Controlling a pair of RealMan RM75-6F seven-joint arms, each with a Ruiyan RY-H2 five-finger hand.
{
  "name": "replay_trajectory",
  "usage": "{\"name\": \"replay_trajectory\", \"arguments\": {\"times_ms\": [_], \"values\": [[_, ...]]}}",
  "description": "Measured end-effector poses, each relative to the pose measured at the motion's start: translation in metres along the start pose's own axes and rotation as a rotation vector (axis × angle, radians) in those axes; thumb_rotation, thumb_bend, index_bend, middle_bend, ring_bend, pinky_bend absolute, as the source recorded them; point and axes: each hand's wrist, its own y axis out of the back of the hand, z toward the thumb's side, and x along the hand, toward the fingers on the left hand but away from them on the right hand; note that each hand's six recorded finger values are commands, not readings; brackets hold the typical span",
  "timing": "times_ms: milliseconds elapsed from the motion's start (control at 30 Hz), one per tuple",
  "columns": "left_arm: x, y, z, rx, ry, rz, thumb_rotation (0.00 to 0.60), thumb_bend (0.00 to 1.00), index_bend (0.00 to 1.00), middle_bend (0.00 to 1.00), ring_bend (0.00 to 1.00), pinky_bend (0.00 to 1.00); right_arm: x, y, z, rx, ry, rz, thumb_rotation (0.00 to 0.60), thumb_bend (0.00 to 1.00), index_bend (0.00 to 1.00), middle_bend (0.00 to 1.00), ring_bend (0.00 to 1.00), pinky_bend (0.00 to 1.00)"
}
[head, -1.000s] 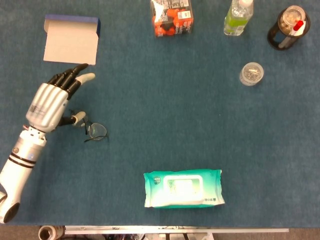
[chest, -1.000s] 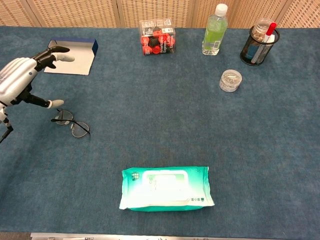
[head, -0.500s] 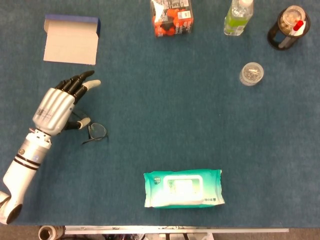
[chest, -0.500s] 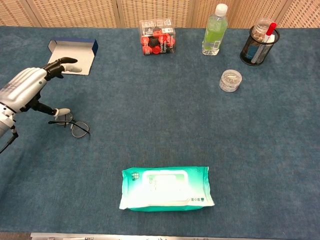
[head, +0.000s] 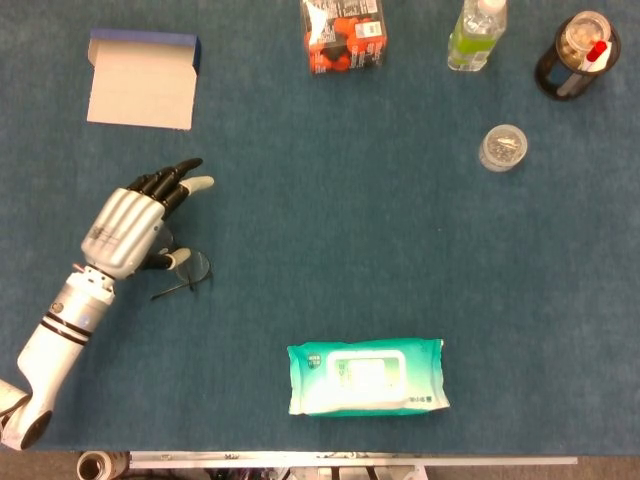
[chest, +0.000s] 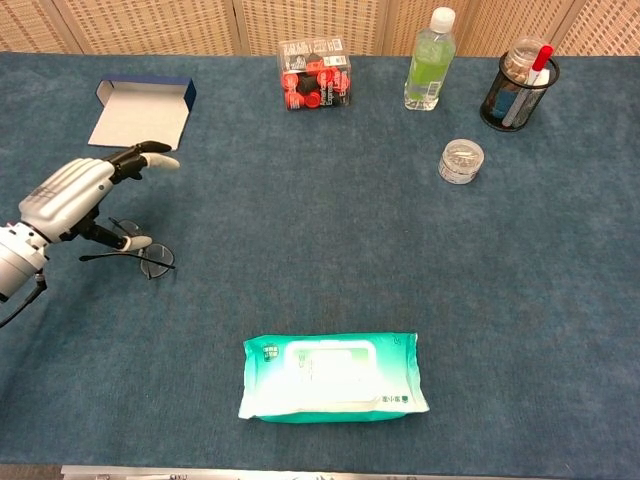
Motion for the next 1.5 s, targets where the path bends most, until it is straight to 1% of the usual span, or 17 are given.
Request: {"name": "replay_trajectory", "arguments": {"times_ms": [233,400,567,700,733,833,933,1100,1233,1300,1433,1500], "values": [[0.002,-0.010,-0.003,-0.001,0.010,-0.027,0.600,0.05,0.18,0.11,0.17,0.25,0.000,0.001,0.000,-0.002,0.000,-0.002,0.600,0.41,0.59,0.40,0.36,0.44],[0.001,-0.007,-0.002,-0.010,0.004,-0.010,0.600,0.05,0.18,0.11,0.17,0.25,0.000,0.002,0.000,-0.003,0.001,-0.005,0.600,0.41,0.59,0.40,0.36,0.44],[-0.009,0.010,0.005,-0.022,-0.020,0.049,0.600,0.05,0.18,0.10,0.17,0.25,0.001,0.000,0.001,-0.003,0.005,0.001,0.600,0.41,0.59,0.40,0.36,0.44],[-0.021,0.028,0.009,-0.016,-0.032,0.102,0.600,0.05,0.17,0.01,0.17,0.25,0.002,0.000,0.003,-0.002,0.012,0.003,0.600,0.41,0.59,0.40,0.36,0.44],[-0.026,0.034,0.010,-0.013,-0.034,0.118,0.600,0.05,0.17,0.01,0.17,0.25,0.002,0.000,0.003,-0.002,0.013,0.003,0.600,0.41,0.59,0.40,0.36,0.44],[-0.040,0.048,0.010,-0.005,-0.034,0.148,0.600,0.05,0.15,0.00,0.17,0.25,0.003,0.000,0.004,-0.003,0.016,0.000,0.600,0.41,0.59,0.40,0.36,0.44],[-0.055,0.057,0.009,0.018,-0.033,0.157,0.600,0.04,0.13,0.00,0.16,0.25,0.004,0.001,0.004,-0.004,0.018,-0.003,0.600,0.41,0.59,0.40,0.36,0.44],[-0.071,0.063,0.010,0.058,-0.041,0.133,0.600,0.04,0.12,0.00,0.15,0.25,0.005,0.001,0.005,-0.004,0.020,-0.002,0.600,0.41,0.59,0.40,0.36,0.44],[-0.079,0.061,0.014,0.085,-0.057,0.091,0.600,0.03,0.10,0.00,0.15,0.25,0.005,0.001,0.005,-0.004,0.020,-0.004,0.600,0.41,0.59,0.40,0.36,0.44],[-0.081,0.057,0.015,0.079,-0.059,0.069,0.600,0.03,0.09,0.00,0.14,0.25,0.004,0.001,0.005,-0.004,0.019,-0.005,0.600,0.41,0.59,0.40,0.36,0.44],[-0.083,0.050,0.021,0.034,-0.079,0.013,0.600,0.02,0.09,0.00,0.14,0.25,0.004,0.001,0.004,-0.003,0.017,-0.002,0.600,0.41,0.59,0.40,0.36,0.44],[-0.083,0.048,0.025,0.013,-0.089,0.001,0.600,0.02,0.09,0.00,0.14,0.25,0.004,0.001,0.004,-0.004,0.017,-0.003,0.600,0.41,0.59,0.40,0.36,0.44]]}}
